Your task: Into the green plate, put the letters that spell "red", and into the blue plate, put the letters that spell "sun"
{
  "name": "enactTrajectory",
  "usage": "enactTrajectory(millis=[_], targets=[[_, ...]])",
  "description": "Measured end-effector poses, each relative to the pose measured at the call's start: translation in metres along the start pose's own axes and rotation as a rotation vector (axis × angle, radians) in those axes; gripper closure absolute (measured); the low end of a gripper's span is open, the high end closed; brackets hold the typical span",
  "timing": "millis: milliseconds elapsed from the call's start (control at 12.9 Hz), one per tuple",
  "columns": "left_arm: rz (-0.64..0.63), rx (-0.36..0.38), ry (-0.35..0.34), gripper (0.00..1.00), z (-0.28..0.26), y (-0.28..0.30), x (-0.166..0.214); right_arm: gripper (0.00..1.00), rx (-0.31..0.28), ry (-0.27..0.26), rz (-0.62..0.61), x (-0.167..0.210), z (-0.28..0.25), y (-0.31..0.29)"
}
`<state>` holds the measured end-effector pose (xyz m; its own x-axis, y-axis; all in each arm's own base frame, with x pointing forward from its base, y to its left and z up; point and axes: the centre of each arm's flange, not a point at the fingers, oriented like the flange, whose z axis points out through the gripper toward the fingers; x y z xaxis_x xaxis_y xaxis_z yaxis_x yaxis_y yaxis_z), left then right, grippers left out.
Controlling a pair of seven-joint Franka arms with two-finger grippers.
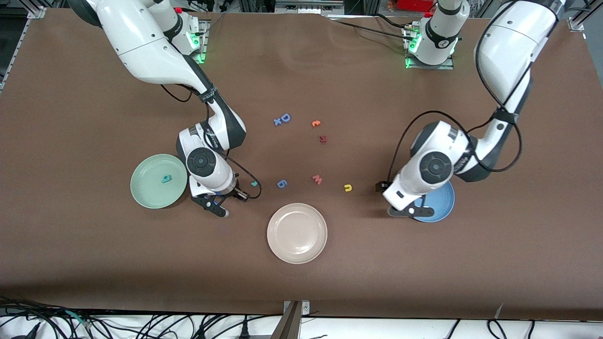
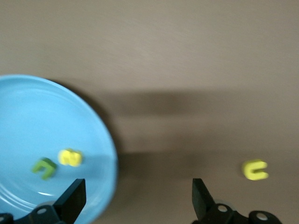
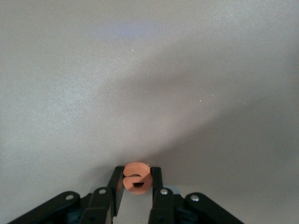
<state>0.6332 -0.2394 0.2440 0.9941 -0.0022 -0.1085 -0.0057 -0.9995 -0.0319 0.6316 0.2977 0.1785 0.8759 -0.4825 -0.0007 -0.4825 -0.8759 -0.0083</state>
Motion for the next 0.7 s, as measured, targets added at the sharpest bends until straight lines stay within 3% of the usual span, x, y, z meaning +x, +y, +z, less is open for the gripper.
enactTrajectory(millis=[309,541,695], targets=[[0.014,-0.013,0.033,0.0,0.002,0.071,-0.025,0.71,-0.006,-0.003,0.0,0.001,-0.001,0.001],[-0.012,-0.053,0.062,0.0,0.015,0.093,-0.029,0.71,-0.05,-0.021,-0.036,0.013,-0.018,0.01],[-0.01,-0.038,0.065,0.0,0.032,0.098,-0.027,0.71,-0.09,-0.046,-0.091,0.034,-0.042,0.032]])
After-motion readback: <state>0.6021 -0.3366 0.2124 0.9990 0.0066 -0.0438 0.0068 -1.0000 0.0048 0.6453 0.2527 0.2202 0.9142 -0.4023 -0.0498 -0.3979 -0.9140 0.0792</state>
